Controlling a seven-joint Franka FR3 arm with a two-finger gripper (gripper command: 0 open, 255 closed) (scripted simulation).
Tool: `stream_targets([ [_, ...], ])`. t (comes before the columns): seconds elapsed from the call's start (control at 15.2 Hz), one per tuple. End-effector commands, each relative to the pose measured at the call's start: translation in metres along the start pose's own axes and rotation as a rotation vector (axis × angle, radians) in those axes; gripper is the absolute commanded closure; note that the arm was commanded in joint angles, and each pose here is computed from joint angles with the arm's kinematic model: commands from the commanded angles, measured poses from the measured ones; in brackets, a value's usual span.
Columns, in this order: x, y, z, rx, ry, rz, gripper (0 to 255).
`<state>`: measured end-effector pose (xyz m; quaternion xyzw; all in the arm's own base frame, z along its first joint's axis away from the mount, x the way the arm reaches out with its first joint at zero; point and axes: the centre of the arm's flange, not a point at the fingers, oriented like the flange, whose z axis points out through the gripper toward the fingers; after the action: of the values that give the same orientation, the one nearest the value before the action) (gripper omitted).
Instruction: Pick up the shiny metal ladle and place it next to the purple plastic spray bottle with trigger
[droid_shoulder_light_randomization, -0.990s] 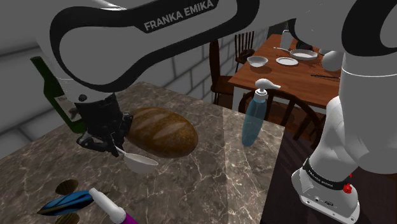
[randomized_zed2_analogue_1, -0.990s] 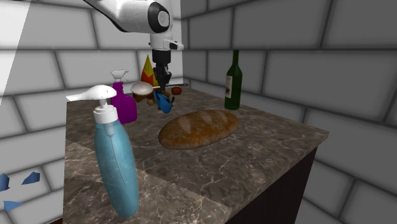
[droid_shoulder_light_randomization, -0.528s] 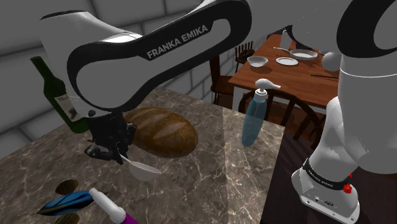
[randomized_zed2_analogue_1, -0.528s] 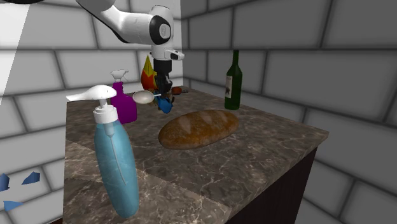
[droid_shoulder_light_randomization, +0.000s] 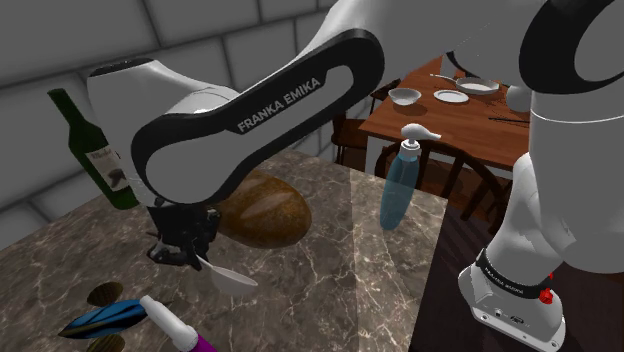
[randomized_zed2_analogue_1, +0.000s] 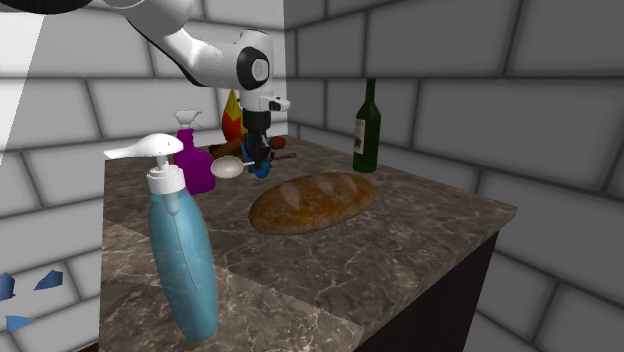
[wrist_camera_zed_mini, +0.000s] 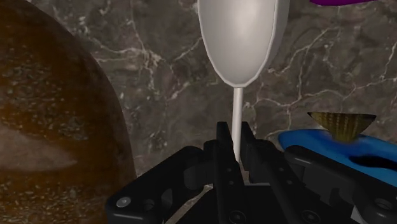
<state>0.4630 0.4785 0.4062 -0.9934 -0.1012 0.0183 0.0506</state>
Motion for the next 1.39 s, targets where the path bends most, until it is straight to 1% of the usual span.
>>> stream_targets([
  [0.0, 0.0, 0.0, 0.011, 0.0, 0.0, 0.0, 255],
  [0.59, 0.001, 0.005, 0.056, 0.0, 0.0, 0.0, 255],
  [1.06, 0.001, 0.005, 0.056, 0.0, 0.0, 0.0, 255],
  [1.12, 0.001, 0.005, 0.056, 0.0, 0.0, 0.0, 0],
  [1.32, 0.001, 0.005, 0.056, 0.0, 0.0, 0.0, 0],
])
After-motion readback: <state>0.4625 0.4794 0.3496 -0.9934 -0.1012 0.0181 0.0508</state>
